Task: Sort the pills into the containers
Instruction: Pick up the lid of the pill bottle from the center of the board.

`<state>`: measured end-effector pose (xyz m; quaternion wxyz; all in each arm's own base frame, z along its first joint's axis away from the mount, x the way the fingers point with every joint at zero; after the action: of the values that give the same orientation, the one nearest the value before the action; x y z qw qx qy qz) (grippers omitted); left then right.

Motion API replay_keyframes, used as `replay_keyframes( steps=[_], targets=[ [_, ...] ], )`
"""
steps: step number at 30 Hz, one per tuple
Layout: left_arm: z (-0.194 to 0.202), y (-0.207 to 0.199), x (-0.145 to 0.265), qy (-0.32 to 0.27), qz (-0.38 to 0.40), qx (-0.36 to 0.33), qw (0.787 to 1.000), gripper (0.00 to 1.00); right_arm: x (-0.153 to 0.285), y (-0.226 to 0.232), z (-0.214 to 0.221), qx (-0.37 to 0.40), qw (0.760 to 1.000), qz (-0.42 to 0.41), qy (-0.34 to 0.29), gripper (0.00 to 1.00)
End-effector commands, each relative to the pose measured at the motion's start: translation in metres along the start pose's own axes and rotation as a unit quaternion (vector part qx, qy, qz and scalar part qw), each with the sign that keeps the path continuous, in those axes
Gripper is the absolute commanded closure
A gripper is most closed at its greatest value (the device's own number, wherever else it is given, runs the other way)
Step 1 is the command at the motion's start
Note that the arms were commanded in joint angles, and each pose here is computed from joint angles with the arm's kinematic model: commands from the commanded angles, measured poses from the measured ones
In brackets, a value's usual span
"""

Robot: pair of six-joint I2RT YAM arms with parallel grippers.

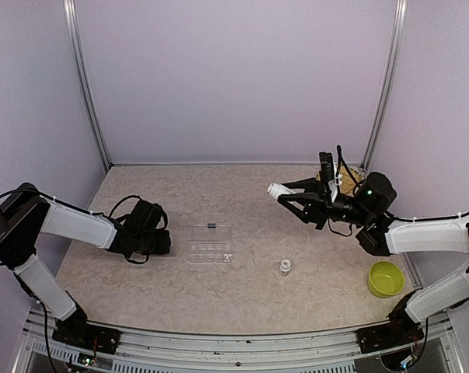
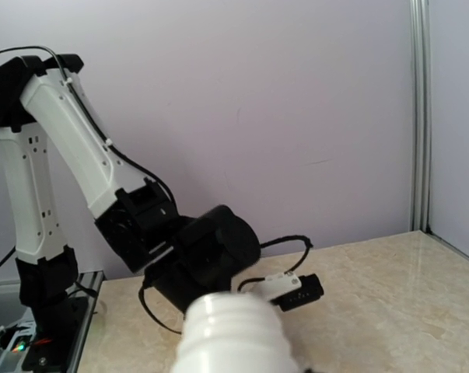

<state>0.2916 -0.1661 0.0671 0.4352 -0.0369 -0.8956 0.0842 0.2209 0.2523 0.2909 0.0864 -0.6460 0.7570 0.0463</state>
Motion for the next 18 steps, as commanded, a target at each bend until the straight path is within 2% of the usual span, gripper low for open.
replay_keyframes(
  steps=[1,9,18],
  targets=[
    [-0.013,-0.014,0.022,-0.026,0.063,0.001,0.998,0.74,-0.003,0.003,0.007,-0.009,1.0,-0.009,0.008,0.83],
    [-0.041,-0.047,0.082,-0.099,0.203,-0.006,0.974,0.73,-0.011,0.007,0.009,-0.013,0.999,-0.031,0.01,0.83],
    [-0.05,-0.094,0.147,-0.138,0.383,-0.038,0.912,0.71,-0.034,0.02,0.011,-0.016,0.997,-0.07,0.01,0.83]
  ],
)
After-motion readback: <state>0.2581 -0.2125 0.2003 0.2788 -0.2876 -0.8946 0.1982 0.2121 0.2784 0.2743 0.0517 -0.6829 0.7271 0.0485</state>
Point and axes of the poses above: each gripper's point midway between its finger pads, its own x axis back along the fingers, its own y axis along the line the jaws close on, z = x × y, the point moved 6 cm from there along x, back along the fingers, and after that the axes turned 5 degrees about x, right-handed, at the moved point
